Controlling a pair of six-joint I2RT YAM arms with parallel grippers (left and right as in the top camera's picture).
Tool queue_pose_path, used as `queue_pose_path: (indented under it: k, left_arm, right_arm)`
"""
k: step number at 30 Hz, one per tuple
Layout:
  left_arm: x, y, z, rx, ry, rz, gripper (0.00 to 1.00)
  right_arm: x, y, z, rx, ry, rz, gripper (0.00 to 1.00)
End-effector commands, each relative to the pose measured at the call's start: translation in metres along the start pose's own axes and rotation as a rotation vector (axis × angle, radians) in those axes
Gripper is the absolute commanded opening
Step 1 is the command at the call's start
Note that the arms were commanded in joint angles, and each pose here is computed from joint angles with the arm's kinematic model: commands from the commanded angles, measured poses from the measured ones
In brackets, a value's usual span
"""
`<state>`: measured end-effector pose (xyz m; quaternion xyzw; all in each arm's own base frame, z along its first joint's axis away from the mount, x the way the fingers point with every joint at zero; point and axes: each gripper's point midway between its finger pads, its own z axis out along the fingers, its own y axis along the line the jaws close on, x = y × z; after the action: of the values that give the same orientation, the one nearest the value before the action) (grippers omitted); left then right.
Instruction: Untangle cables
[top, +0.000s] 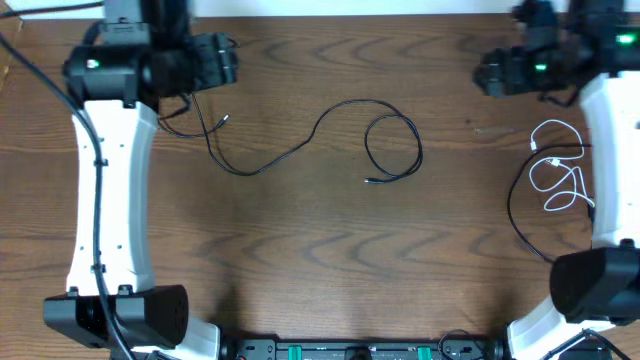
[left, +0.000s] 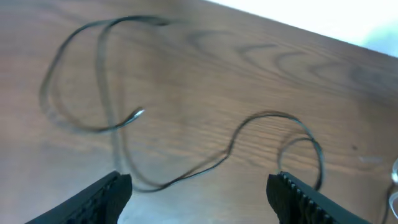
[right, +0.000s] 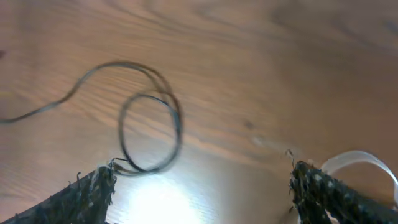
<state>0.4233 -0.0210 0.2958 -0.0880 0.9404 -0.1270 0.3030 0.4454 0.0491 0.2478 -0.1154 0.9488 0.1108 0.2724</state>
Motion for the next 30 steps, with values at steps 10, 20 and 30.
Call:
queue_pose_path:
  k: [10, 20, 30]
  left_arm:
    - [0.012, 0.042, 0.004, -0.163, 0.053, -0.071, 0.75]
    - [0.014, 0.044, 0.011, -0.167, 0.072, -0.074, 0.75]
    - [0.016, 0.045, 0.011, -0.168, 0.077, -0.075, 0.75]
  right_arm:
    - [0.020, 0.035, 0.162, -0.153, 0.137, -0.241, 0.84]
    - [0.069, 0.051, 0.236, -0.273, 0.258, -0.347, 0.66]
    - [0.092, 0.071, 0.270, -0.287, 0.318, -0.304, 0.20]
